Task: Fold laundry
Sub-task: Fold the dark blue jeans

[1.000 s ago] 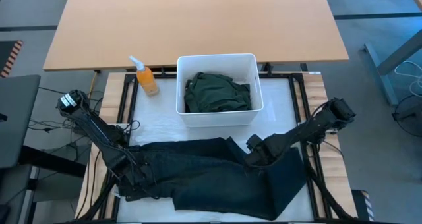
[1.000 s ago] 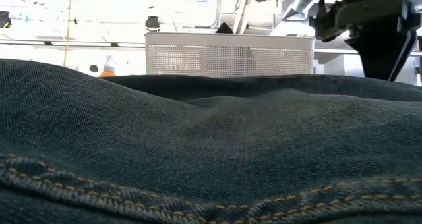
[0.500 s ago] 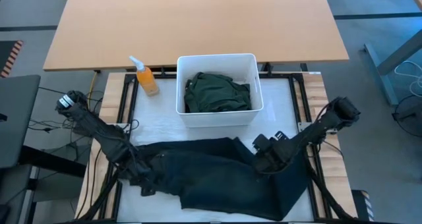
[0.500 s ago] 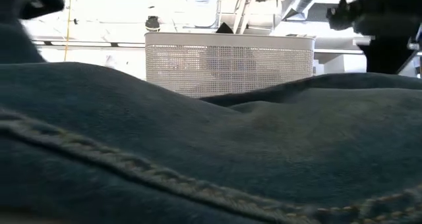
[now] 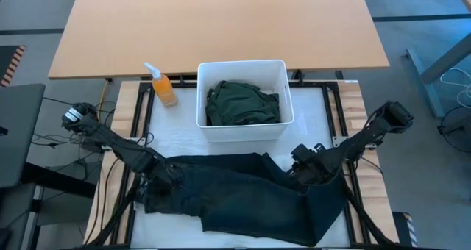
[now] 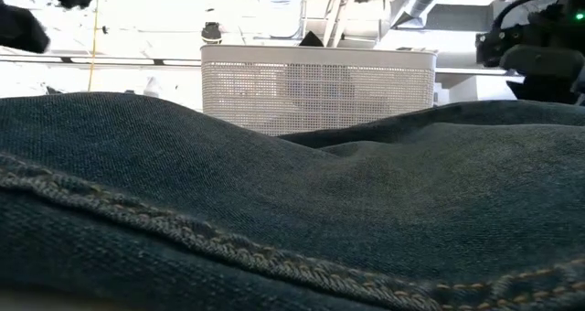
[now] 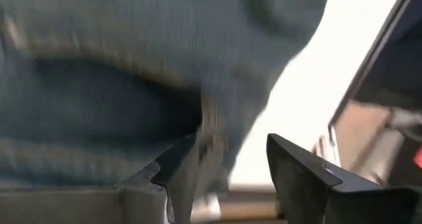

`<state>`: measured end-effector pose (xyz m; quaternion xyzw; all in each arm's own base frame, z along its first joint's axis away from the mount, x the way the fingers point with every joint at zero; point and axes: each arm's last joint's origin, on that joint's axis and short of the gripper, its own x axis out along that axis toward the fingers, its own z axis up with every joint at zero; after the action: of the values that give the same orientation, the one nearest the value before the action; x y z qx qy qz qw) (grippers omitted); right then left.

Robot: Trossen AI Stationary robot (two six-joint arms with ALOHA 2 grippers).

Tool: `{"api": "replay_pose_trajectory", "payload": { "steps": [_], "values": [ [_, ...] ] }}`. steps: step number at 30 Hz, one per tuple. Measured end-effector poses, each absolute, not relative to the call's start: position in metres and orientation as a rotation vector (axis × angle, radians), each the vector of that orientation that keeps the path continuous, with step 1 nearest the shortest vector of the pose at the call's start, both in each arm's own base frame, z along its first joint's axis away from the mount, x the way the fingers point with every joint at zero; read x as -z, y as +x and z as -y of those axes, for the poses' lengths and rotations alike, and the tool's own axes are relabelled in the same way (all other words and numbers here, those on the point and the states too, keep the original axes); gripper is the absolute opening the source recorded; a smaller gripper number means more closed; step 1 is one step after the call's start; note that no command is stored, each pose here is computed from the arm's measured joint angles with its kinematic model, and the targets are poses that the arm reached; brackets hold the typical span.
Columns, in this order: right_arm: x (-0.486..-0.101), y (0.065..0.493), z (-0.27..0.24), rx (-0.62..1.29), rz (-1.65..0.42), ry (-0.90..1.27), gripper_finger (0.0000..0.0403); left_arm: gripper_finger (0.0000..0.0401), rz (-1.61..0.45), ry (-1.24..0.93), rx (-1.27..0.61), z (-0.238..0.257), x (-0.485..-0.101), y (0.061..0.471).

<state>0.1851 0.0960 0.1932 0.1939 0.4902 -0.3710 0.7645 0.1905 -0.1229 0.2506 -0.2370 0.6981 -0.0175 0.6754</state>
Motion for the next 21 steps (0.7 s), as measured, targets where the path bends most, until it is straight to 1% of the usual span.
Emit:
{"api": "replay_pose_trajectory", "payload": {
  "steps": [2, 5, 7, 9, 11, 13, 16, 21],
  "values": [
    [-0.195, 0.185, -0.095, 0.811, -1.038, 0.408, 0.0197, 0.0168, -1.625, -0.577, 0.034, 0.120, -0.251, 0.189],
    [-0.195, 0.186, -0.095, 0.820, -1.000, 0.390, 0.0197, 0.0167, -1.613, -0.562, 0.038, 0.116, -0.250, 0.191],
    [-0.193, 0.189, -0.096, 0.822, -0.978, 0.385, 0.0197, 0.0167, -1.549, -0.483, 0.039, 0.113, -0.250, 0.195],
    [-0.190, 0.194, -0.098, 0.805, -0.957, 0.381, 0.0197, 0.0167, -1.434, -0.345, 0.008, 0.108, -0.250, 0.201],
    [-0.187, 0.201, -0.102, 0.758, -0.930, 0.364, 0.0197, 0.0167, -1.322, -0.208, -0.038, 0.103, -0.249, 0.208],
    [-0.185, 0.208, -0.108, 0.705, -0.893, 0.346, 0.0197, 0.0167, -1.271, -0.130, -0.074, 0.095, -0.245, 0.212],
    [-0.185, 0.219, -0.117, 0.614, -0.824, 0.326, 0.0197, 0.0167, -1.286, -0.117, -0.103, 0.083, -0.235, 0.214],
    [-0.194, 0.236, -0.140, 0.412, -0.651, 0.260, 0.0197, 0.0167, -1.385, -0.130, -0.144, 0.071, -0.207, 0.204]
  ]
}}
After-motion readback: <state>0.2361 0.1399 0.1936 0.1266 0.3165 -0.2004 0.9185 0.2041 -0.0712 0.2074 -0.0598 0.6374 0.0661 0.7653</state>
